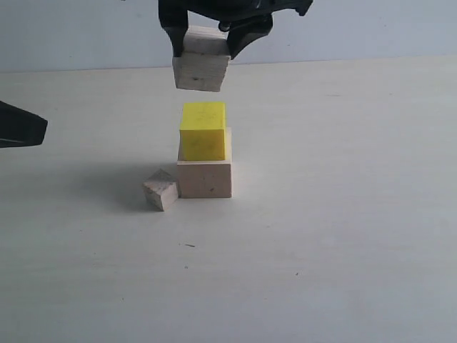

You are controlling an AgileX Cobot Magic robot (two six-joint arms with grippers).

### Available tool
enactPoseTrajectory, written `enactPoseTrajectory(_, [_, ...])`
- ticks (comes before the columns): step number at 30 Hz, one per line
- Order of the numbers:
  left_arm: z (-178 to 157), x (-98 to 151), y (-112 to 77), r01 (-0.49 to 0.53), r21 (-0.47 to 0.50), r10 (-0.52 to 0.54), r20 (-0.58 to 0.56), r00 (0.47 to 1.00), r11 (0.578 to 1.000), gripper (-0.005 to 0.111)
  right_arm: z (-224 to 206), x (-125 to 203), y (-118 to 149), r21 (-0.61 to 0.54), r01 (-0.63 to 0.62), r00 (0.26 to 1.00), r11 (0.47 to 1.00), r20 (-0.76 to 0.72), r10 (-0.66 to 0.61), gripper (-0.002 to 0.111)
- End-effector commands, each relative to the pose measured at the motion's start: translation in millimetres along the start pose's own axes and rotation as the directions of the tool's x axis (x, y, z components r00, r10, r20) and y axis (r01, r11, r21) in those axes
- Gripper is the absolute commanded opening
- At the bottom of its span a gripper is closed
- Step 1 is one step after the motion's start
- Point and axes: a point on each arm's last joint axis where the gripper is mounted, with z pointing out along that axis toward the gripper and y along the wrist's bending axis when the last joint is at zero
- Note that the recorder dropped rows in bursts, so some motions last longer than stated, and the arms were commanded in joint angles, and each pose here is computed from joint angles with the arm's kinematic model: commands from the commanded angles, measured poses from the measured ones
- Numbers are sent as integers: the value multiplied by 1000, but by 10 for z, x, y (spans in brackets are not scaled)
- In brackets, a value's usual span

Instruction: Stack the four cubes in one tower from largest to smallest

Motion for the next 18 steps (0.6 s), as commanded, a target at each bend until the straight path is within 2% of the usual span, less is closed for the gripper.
enactPoseTrajectory(1, [-2,0,-5,6,1,-6,11,1000,1000,0,111,-59,47,14,-21,1000,1000,4,21,0])
enactPoseTrajectory(9, [-2,12,-12,9,9,-9,-2,1000,1000,0,329,-56,67,45,-37,999,998,-27,39,0])
enactPoseTrajectory(13, [-2,16,-13,9,10,-9,-6,1000,1000,0,351,-93,22,97,-20,1000,995,11,19,0])
enactPoseTrajectory(18, [-2,18,-14,11,11,-11,-8,1000,1000,0,468,-119,-26,113,-33,999,993,-8,34,0])
